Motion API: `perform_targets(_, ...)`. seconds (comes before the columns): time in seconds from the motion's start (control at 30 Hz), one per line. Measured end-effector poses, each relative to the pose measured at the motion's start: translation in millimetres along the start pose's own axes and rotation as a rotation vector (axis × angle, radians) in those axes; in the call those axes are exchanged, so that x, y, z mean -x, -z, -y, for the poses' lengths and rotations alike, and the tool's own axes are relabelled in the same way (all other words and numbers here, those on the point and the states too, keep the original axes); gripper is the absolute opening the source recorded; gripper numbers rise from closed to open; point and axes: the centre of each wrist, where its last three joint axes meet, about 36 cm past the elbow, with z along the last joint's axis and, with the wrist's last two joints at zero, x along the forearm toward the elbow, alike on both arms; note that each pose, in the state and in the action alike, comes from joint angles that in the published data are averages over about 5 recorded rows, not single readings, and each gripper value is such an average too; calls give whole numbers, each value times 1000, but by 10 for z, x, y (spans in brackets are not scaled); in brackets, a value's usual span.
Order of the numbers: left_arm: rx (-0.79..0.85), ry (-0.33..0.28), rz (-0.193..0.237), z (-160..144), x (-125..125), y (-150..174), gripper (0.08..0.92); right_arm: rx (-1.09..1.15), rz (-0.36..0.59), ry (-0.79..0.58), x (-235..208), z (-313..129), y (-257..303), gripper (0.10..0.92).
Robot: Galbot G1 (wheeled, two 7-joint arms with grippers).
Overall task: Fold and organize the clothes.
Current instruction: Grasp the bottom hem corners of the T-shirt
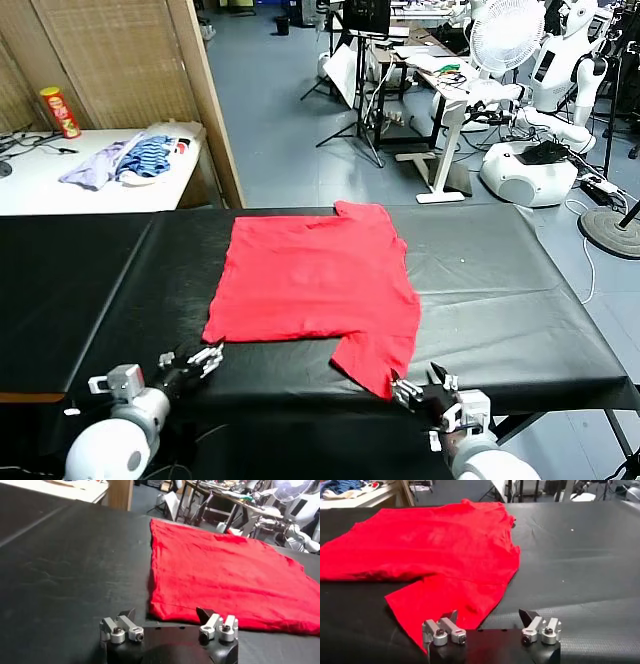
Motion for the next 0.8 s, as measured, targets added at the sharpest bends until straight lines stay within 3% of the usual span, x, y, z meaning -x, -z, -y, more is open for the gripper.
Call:
perform_targets(0.07,2,4,1,-5,17,0,798,-1,-4,2,16,-11,-13,727)
perform_targets(0.2,3,16,13,-29,85,-2,749,-6,-20,7,62,-56,-63,567)
perform_targets(0.47,3,15,17,-35,134,-76,326,-16,-31,12,70,-121,-125,167)
perform_targets(0.57,2,6,18,-3,119,-94,177,-17,-26,5,40,-99,-129,123)
perform_targets(0.63,-1,1,21,18,108,-102,131,-17,-24,-3,5,-71,-125,123)
perform_targets(0.8,-4,1,38,82,54,-124,125,-24,-25,-32,-162,5,-81,123)
